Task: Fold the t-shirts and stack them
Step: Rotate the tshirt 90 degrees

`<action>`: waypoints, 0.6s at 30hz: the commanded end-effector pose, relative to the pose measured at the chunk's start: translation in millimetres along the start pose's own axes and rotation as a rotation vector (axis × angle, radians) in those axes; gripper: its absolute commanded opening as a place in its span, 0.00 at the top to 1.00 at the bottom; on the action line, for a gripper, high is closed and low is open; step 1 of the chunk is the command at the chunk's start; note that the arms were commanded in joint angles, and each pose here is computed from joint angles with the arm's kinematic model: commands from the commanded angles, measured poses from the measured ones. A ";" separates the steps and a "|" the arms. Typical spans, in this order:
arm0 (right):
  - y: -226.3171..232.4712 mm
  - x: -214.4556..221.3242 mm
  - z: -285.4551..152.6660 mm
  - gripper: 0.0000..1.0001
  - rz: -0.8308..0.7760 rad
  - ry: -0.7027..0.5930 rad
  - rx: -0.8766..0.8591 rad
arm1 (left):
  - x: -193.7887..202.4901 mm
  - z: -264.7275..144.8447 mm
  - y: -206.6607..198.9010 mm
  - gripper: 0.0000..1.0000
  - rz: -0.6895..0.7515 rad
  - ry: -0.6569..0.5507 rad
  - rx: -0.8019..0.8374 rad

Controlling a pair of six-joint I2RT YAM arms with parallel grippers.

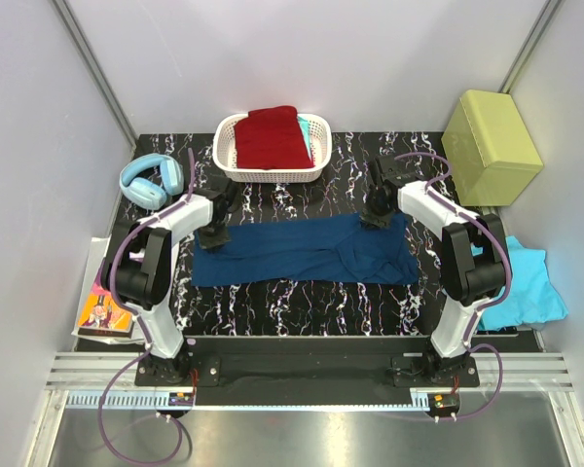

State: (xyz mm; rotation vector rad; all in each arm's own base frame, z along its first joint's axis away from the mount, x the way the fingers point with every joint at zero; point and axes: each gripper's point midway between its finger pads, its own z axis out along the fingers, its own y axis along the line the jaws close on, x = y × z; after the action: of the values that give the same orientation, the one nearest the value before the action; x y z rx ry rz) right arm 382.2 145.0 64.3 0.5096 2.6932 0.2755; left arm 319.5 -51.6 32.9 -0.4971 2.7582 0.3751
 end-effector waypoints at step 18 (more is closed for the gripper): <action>14.5 2.6 -13.3 0.83 -0.014 -0.017 -0.071 | 40.4 -17.5 32.4 0.73 -0.088 0.038 -0.033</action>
State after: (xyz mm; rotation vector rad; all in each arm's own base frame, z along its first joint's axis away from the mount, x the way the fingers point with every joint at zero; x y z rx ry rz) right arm 375.1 149.9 59.4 0.4981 2.7151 0.3019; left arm 281.1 -37.2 45.5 -0.5964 2.7324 0.4119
